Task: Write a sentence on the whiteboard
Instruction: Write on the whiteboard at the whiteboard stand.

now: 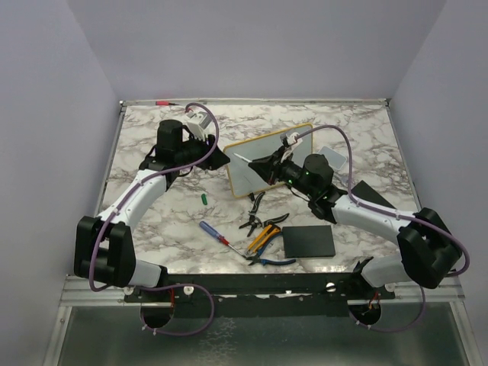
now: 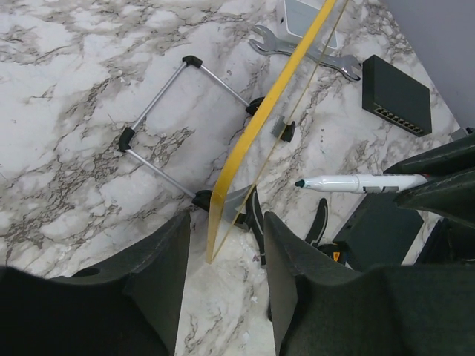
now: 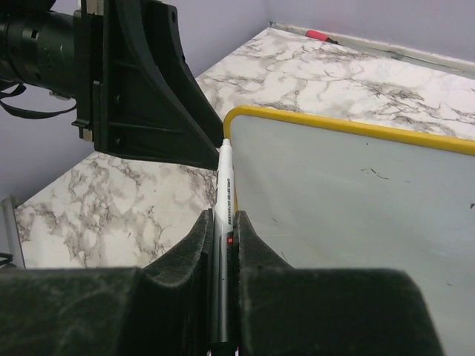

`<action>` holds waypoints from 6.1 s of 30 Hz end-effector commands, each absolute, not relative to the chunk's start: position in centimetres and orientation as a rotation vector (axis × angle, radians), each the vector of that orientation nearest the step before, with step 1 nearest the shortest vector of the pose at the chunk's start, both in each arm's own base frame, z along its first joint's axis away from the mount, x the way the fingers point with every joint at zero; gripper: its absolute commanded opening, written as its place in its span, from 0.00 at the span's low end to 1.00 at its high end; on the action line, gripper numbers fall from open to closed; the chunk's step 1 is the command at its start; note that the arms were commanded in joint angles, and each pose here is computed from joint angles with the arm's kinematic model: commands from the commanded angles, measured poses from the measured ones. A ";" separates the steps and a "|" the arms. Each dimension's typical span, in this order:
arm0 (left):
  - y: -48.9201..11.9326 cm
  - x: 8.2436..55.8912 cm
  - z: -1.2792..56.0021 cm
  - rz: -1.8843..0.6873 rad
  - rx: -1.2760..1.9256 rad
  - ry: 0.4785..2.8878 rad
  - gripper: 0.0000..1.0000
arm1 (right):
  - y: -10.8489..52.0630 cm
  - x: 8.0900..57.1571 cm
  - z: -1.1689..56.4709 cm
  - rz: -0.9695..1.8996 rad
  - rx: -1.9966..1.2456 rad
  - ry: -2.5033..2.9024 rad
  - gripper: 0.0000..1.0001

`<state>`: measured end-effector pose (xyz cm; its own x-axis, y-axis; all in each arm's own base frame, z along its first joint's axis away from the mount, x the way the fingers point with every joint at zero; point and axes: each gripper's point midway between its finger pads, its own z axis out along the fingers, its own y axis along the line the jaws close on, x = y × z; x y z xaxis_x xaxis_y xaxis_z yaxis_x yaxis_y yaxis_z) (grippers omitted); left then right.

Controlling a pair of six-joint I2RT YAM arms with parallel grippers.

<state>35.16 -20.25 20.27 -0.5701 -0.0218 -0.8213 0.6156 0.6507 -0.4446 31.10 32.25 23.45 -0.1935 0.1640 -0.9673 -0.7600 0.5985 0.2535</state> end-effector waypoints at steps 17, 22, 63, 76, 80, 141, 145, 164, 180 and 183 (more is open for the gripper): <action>-20.8 36.9 19.9 -0.882 0.475 2.000 0.25 | 33.8 32.9 22.6 0.841 -0.524 1.543 0.01; -20.8 36.9 19.7 -0.868 0.474 2.004 0.18 | 34.0 33.1 22.7 0.842 -0.523 1.535 0.01; -20.8 36.8 20.1 -0.837 0.484 1.989 0.07 | 32.4 30.9 19.9 0.788 -0.534 1.608 0.01; -20.6 36.8 20.2 -0.831 0.482 1.990 0.05 | 32.4 32.1 22.7 0.753 -0.487 1.552 0.01; -20.6 36.8 20.2 -0.831 0.482 1.989 0.05 | 32.3 32.6 22.8 0.740 -0.471 1.546 0.01; -20.7 36.7 20.5 -0.828 0.488 1.979 0.05 | 32.7 32.2 17.9 0.650 -0.443 1.676 0.01; -20.6 36.7 20.6 -0.827 0.486 1.978 0.05 | 32.4 32.6 19.0 0.631 -0.421 1.650 0.01; -20.7 36.7 20.5 -0.826 0.488 1.979 0.05 | 31.9 33.9 22.2 0.586 -0.362 1.567 0.01; -20.6 36.7 20.4 -0.824 0.484 1.983 0.05 | 31.6 34.0 23.2 0.569 -0.356 1.539 0.01; -20.5 36.8 20.3 -0.815 0.476 1.986 0.05 | 32.1 33.1 23.1 0.610 -0.410 1.528 0.01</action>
